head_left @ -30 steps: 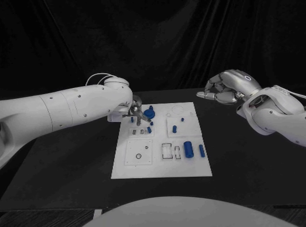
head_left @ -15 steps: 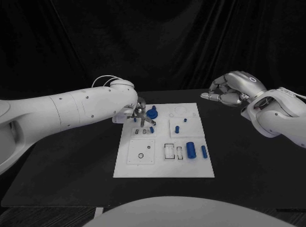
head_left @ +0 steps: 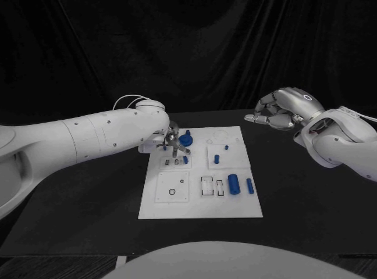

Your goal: Assemble the parts on the task board

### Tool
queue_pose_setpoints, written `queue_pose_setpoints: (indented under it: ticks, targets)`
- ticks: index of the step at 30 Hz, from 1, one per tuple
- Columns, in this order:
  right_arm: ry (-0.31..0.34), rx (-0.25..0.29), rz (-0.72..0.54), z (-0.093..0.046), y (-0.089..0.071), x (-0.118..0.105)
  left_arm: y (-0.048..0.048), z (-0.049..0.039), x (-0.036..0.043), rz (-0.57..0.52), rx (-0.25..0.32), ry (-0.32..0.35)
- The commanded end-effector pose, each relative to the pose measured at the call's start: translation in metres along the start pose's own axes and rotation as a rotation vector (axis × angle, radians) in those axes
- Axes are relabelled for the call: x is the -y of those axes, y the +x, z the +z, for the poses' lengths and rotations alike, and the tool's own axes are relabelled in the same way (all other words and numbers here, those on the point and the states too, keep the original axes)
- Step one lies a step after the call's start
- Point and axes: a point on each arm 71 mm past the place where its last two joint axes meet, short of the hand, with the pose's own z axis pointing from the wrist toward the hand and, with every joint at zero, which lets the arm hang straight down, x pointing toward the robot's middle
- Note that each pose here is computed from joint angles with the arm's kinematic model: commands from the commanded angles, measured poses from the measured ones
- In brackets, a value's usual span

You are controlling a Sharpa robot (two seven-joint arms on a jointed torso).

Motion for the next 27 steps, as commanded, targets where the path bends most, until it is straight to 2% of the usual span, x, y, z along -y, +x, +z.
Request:
queue_pose_setpoints:
  ticks: [1, 14, 27]
  targets:
    - [0.016, -0.007, -0.004, -0.001, 0.001, 0.002, 0.0022, 0.0017, 0.0031, 0.004, -0.008, 0.013]
    - [0.019, -0.005, -0.005, -0.001, 0.001, 0.003, 0.0055, 0.0062, 0.0088, 0.014, -0.026, 0.01]
    - [0.023, 0.004, -0.006, -0.002, 0.0, 0.003, 0.0108, 0.0125, 0.0075, 0.013, -0.043, -0.005]
